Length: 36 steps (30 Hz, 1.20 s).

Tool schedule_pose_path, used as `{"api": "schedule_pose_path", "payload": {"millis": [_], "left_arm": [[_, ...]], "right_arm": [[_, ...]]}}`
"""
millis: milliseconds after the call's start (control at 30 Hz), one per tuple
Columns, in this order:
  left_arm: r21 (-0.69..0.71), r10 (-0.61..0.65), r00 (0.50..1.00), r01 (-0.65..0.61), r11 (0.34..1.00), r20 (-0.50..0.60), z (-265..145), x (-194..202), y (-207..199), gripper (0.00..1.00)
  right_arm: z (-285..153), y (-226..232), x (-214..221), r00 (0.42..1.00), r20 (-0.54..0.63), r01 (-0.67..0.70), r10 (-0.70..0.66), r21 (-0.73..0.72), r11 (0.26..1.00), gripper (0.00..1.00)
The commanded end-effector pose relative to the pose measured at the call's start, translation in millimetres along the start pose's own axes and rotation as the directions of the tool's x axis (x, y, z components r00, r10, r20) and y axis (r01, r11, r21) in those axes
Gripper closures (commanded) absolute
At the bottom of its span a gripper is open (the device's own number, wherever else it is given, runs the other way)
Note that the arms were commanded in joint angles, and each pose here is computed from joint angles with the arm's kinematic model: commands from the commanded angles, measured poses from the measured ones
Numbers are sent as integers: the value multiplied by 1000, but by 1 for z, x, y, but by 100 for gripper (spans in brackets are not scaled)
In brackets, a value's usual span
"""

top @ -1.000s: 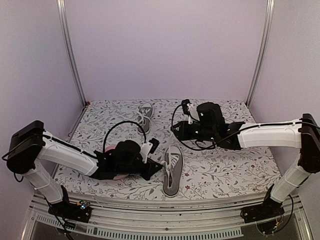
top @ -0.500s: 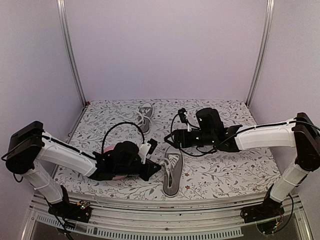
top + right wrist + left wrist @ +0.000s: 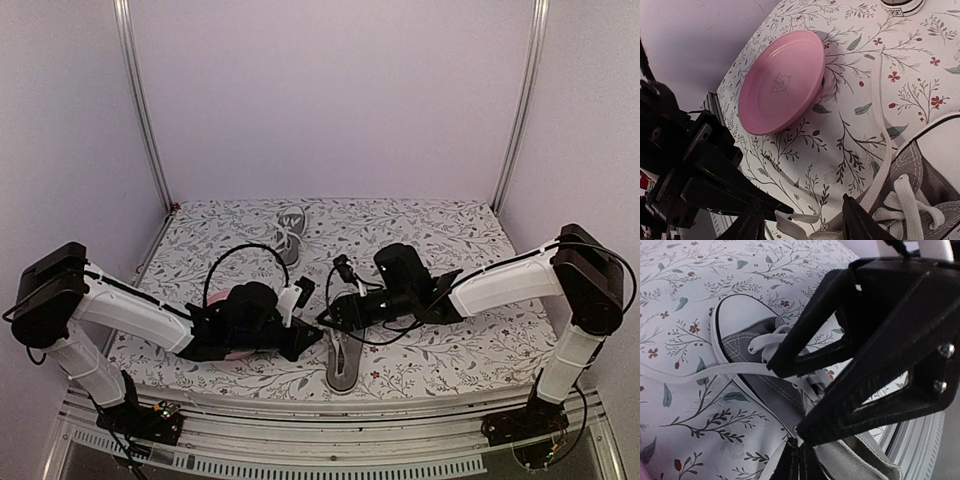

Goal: Tie the shoes

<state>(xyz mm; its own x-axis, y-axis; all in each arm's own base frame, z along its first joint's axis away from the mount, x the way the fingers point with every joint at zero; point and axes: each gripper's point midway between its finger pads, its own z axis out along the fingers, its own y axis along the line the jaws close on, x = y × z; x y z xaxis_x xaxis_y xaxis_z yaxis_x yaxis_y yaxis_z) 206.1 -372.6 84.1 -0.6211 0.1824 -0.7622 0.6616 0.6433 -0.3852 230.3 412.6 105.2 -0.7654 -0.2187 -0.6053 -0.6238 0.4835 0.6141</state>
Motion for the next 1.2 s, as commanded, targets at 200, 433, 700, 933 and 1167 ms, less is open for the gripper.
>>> {"api": "schedule_pose_path", "payload": {"millis": [200,433,700,933,1167], "left_arm": [[6,-5,1000,5,1000,30,-2,-7,0,100],[1,-5,999,5,1000,36,-3,-8,0,100],[7,-5,999,5,1000,43,-3,-9,-1,100],[6,-5,999,5,1000,43,-3,-9,-1,100],[-21,4,999,-3,1000,32,-6,-8,3,83]], "right_arm": [[15,28,-4,1000,-2,-2,1,-95,996,63],[13,23,2,1000,-6,-9,9,-71,997,71],[13,14,7,1000,-16,-7,6,-30,1000,71],[12,10,11,1000,-21,-1,1,-3,1000,79],[2,11,2,1000,21,9,-9,19,1000,98]]}}
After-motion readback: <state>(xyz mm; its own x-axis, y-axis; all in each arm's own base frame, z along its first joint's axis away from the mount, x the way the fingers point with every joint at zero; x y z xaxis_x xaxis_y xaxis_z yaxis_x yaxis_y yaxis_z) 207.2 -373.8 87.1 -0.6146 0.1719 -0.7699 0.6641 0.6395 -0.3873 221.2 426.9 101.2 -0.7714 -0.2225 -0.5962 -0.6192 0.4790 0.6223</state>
